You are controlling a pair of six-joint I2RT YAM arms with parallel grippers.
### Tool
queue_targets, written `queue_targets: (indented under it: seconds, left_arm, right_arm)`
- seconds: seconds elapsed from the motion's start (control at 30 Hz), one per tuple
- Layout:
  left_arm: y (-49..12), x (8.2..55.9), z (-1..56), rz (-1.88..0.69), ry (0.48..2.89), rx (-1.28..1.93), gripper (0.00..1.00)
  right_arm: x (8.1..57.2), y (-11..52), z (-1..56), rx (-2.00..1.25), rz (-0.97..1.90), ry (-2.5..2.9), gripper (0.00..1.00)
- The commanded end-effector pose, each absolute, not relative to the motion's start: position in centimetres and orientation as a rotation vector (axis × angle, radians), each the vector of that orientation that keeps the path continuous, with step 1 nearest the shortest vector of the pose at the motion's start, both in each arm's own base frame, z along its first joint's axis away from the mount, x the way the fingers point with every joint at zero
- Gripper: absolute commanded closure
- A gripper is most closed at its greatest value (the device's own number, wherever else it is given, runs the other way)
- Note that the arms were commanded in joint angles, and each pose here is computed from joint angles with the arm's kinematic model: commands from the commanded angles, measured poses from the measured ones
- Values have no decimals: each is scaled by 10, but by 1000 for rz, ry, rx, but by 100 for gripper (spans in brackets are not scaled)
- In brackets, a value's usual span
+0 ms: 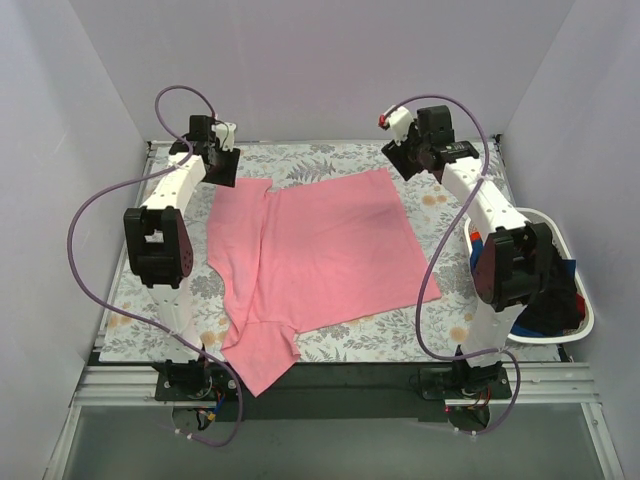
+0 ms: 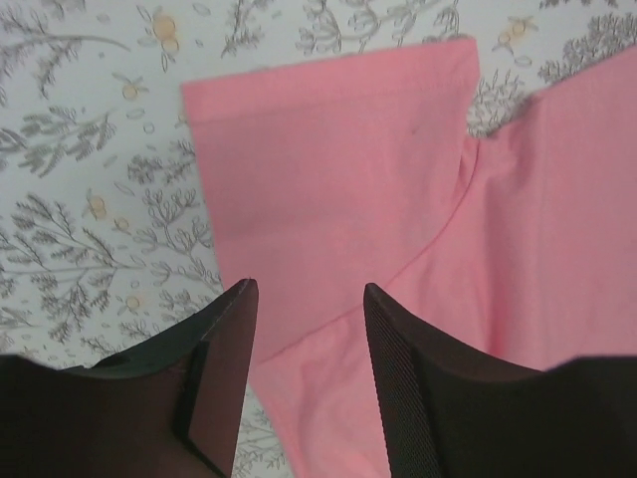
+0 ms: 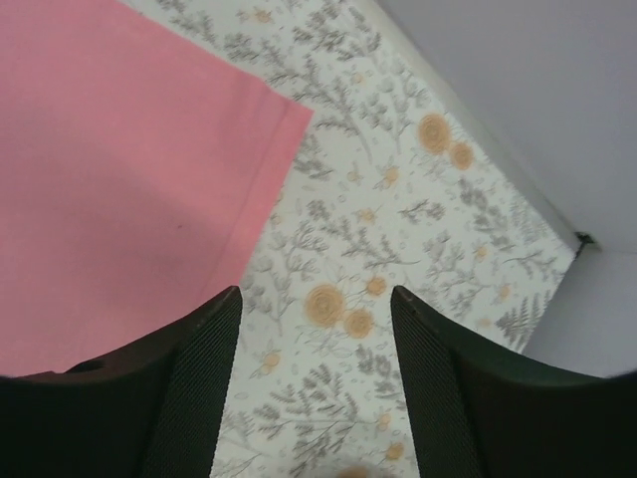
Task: Fold and stack the t-shirts
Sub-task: Flatten the tshirt out
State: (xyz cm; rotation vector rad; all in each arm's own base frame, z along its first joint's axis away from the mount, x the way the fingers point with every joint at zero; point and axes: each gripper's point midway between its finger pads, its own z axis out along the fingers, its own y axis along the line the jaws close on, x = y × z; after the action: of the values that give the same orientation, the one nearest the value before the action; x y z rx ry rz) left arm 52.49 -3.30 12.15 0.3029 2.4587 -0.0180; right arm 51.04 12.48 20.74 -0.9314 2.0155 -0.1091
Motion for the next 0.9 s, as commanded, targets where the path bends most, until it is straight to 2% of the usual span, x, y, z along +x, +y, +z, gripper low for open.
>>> queue_targets:
  seconds: [0.0, 0.1, 0.3, 0.67, 0.87]
  left_arm:
    - [-33, 503, 141, -131, 2451, 220, 56]
    - [-31, 490, 116, -159, 2510, 180, 58]
    - [-28, 482, 76, -190, 2609, 95, 61]
    - [8, 486, 17, -82, 2746, 1, 66]
    - [37, 518, 2, 18, 2733, -19, 69]
  right_arm:
    - [462, 135, 178, -1011, 47, 2149, 34]
    - [449, 137, 149, -1041, 85, 2218, 48]
    - [450, 148, 106, -1033, 171, 2327, 59]
    - [460, 145, 41, -1048, 159, 2456, 66]
    - [464, 118, 18, -979, 40, 2545, 70]
